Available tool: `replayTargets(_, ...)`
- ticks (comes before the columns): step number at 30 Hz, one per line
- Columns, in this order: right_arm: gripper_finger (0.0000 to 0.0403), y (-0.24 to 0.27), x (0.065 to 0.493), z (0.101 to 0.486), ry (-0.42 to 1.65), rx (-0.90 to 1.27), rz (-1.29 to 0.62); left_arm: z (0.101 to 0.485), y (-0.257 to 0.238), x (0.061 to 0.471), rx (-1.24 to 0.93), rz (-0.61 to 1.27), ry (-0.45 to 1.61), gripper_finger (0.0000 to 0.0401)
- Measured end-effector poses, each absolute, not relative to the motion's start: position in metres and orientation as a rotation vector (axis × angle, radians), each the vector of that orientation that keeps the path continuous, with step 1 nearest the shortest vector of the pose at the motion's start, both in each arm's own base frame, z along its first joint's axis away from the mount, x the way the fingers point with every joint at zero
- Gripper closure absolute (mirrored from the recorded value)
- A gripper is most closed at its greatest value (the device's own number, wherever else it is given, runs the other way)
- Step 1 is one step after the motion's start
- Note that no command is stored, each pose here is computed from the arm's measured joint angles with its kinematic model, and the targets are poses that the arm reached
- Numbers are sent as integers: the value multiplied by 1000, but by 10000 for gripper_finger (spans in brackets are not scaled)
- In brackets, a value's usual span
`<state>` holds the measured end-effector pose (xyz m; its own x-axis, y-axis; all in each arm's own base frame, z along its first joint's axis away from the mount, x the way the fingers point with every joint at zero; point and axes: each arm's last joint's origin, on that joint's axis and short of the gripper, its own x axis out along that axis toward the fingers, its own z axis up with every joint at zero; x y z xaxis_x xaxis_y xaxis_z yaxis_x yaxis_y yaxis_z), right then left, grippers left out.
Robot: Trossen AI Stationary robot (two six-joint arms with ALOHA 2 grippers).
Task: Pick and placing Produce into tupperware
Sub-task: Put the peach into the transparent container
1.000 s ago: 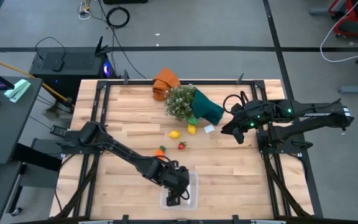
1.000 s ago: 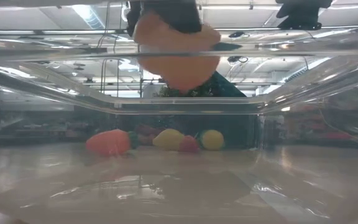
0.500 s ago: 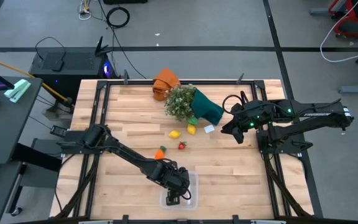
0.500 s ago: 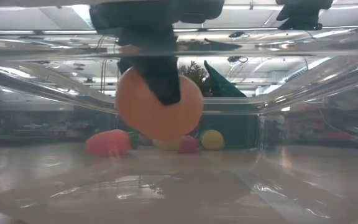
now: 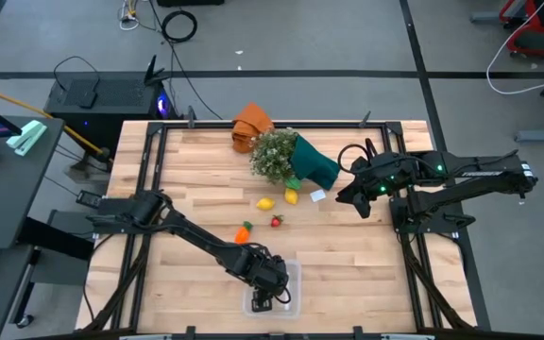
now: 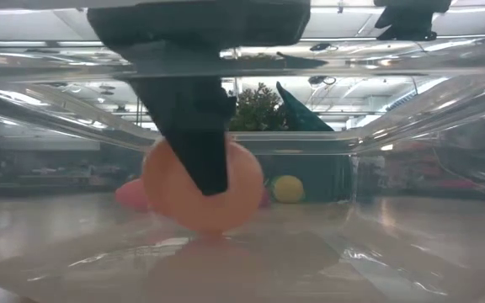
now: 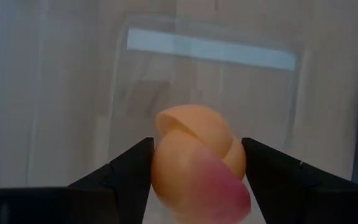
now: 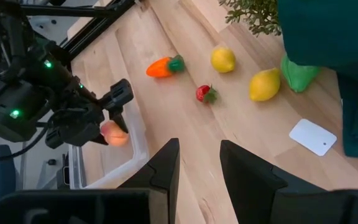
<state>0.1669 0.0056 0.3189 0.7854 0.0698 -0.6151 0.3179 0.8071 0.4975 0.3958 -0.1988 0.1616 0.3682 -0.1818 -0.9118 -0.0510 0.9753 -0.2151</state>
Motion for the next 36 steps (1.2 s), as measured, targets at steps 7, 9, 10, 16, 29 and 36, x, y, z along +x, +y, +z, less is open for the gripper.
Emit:
replayTargets(7,318,6,167,319,663,628,-143,158,-199,397,-202,-95,1193,159)
replayTargets(9,318,6,167,319,664,628,-144,158,-199,397,-198,-89,1191,155)
replayTargets(10,318,6,167,319,663,628,-143,157,-199,397,-195,-85,1189,152)
replayTargets(16,318,6,167,319,664,628,-144,156,-199,397,-190,-70,1190,123)
replayTargets(29,318,6,167,319,663,636,-145,165,-201,402,-200,-81,1163,96)
replayTargets(36,318,6,167,319,664,637,-145,165,-201,400,-194,-76,1178,103)
